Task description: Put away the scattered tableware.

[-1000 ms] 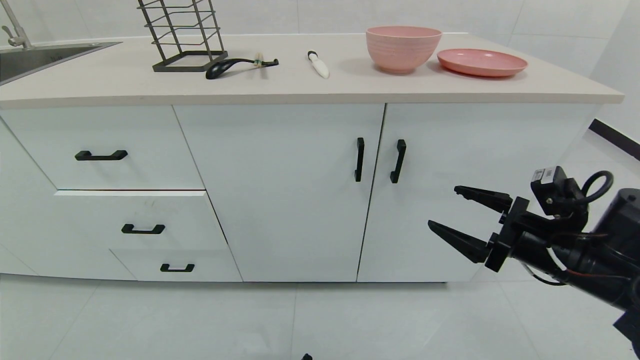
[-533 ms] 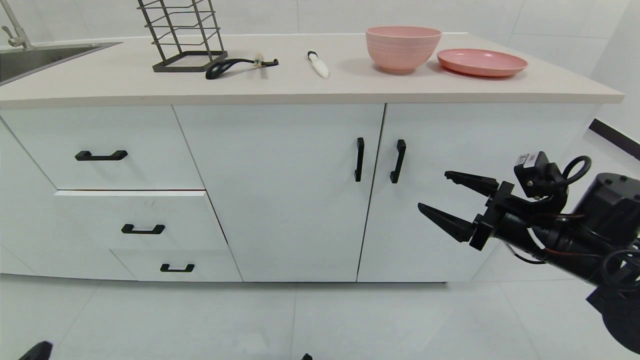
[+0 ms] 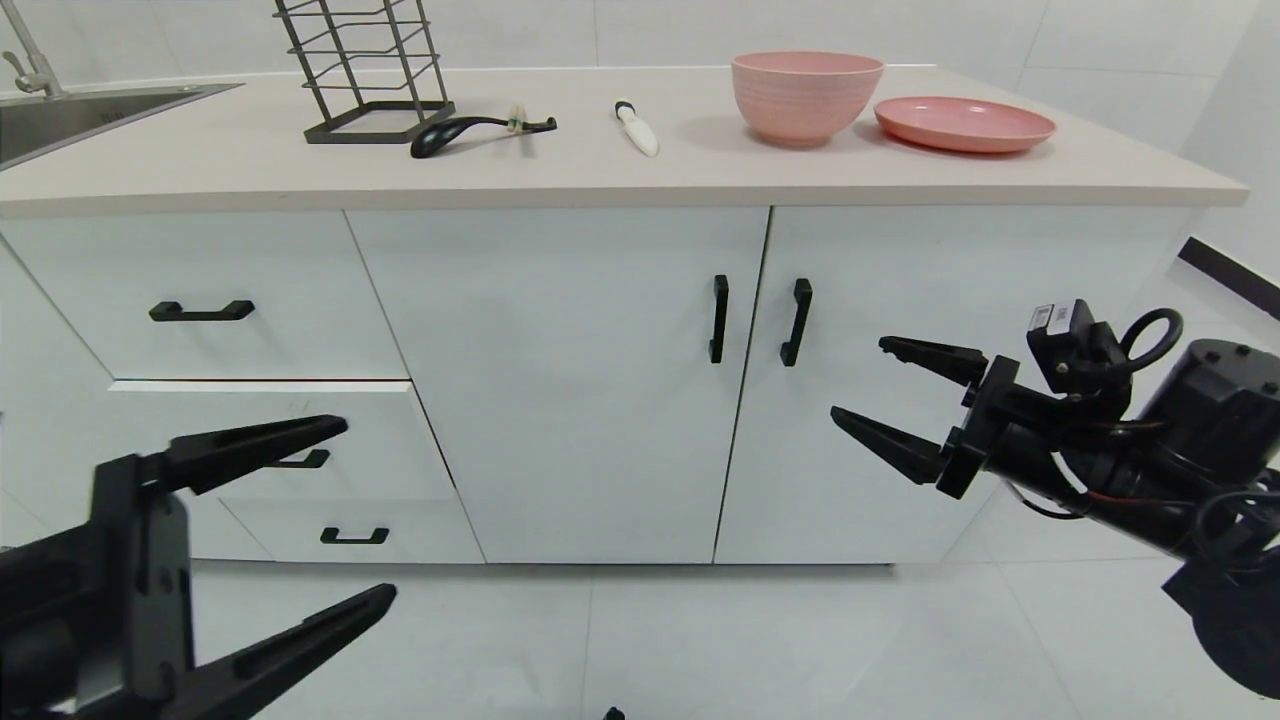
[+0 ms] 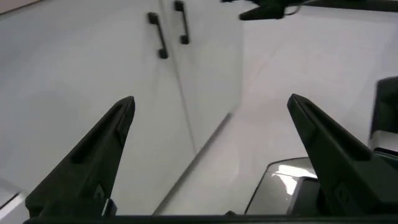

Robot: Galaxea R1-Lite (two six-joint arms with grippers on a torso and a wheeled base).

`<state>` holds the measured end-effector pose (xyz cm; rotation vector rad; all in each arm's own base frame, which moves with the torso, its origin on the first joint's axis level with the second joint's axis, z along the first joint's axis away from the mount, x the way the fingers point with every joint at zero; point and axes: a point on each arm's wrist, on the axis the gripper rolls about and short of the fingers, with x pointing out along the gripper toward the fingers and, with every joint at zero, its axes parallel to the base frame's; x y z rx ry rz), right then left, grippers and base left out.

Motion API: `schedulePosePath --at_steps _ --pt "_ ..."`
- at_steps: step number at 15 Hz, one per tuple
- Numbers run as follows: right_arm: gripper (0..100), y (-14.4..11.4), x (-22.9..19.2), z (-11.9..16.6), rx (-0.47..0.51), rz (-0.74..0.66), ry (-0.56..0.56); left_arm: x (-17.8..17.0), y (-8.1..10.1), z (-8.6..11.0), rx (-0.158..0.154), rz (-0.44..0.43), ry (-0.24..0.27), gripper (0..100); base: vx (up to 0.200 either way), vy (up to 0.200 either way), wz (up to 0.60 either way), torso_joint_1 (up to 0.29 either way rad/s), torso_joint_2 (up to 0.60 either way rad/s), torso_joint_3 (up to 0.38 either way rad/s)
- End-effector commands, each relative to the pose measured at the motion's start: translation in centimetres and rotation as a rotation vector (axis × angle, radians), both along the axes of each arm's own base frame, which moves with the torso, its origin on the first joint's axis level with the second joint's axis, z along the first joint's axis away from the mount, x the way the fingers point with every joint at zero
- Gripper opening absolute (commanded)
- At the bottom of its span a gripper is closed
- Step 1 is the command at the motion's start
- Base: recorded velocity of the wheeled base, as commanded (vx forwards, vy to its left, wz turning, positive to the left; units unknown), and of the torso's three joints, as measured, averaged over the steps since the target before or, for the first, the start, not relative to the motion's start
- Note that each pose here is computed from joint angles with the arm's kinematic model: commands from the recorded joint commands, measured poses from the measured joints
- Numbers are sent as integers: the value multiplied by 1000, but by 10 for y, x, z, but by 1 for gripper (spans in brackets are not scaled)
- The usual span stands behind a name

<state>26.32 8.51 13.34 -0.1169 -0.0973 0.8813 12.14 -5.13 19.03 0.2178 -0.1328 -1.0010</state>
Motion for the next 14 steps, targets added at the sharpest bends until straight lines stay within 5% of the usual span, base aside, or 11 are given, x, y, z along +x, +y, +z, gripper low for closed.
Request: schedulePosePath --at_steps 1,3,5,7,10,14 --pt "100 4 6 3 2 9 -25 46 -30 -11 17 -152 30 100 0 0 0 0 0 0" --pt "100 13 3 4 2 43 -25 55 -41 -8 -17 -203 -10 100 0 0 0 0 0 0" --pt "100 8 2 2 0 27 -18 56 -50 -8 -30 -244 18 100 0 0 0 0 0 0" --pt "100 -3 6 2 -2 -17 -19 61 -79 -9 -51 -349 91 100 0 0 0 0 0 0" --pt "100 -8 11 2 -6 -28 -29 76 -113 -17 -34 -402 124 100 0 0 0 0 0 0" --pt "100 -5 16 -1 -12 -10 -32 96 -140 -11 -49 -413 87 100 0 0 0 0 0 0"
